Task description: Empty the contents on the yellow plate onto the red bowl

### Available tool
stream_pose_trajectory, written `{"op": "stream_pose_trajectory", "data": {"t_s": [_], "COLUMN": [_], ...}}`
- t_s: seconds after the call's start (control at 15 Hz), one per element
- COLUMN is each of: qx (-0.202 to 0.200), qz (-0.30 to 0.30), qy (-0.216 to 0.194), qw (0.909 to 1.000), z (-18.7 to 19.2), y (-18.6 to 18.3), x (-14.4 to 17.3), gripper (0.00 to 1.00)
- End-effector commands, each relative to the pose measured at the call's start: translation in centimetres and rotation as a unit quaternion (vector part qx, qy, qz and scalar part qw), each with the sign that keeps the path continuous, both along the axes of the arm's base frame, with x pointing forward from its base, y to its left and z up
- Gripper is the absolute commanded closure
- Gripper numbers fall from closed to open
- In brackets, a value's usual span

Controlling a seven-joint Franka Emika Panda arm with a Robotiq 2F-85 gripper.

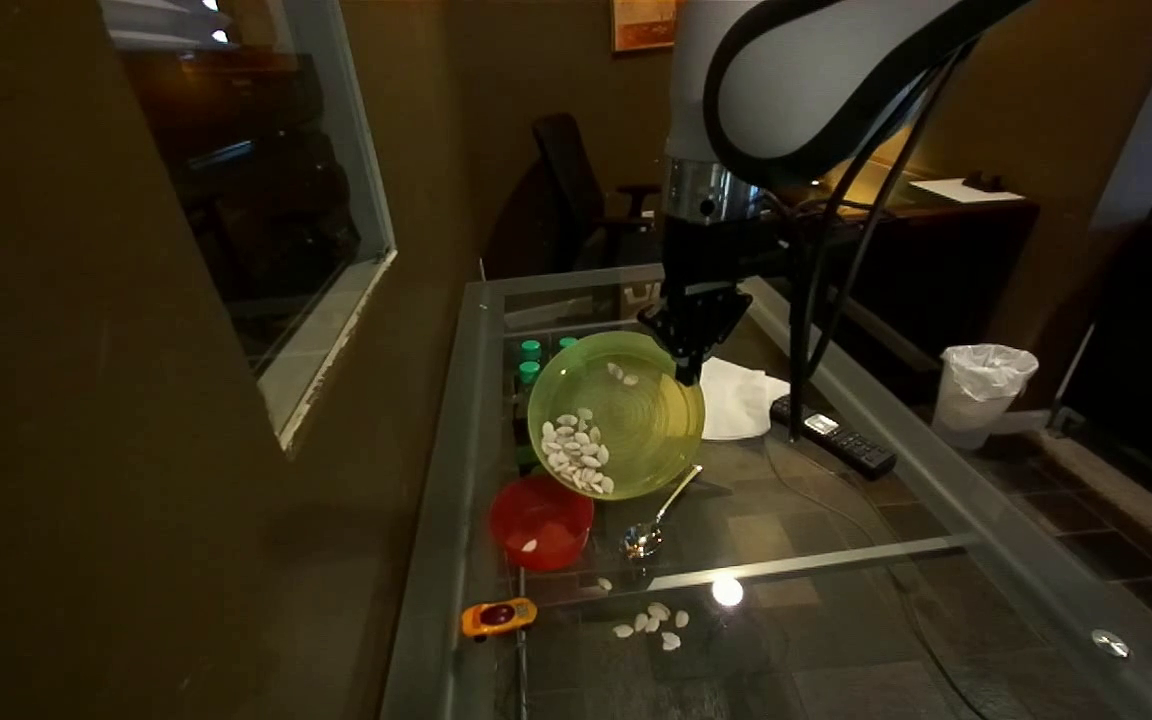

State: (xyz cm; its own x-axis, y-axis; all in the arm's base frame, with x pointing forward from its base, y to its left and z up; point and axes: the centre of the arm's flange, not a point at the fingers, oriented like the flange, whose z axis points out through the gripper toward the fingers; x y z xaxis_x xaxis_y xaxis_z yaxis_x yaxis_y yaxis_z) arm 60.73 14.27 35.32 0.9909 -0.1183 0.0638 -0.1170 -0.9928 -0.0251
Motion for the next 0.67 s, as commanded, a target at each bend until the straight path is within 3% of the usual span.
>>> {"op": "stream_pose_trajectory", "data": {"t_s": [0.0, 0.6], "qx": [-0.027, -0.065], "qz": [-0.017, -0.029], "qy": [-0.025, -0.052], "qw": [0.9992, 0.9961], "z": [0.1, -0.6], "y": [0.3, 2.8], "x": [1.0, 0.8], "gripper": [0.99, 0.99]}}
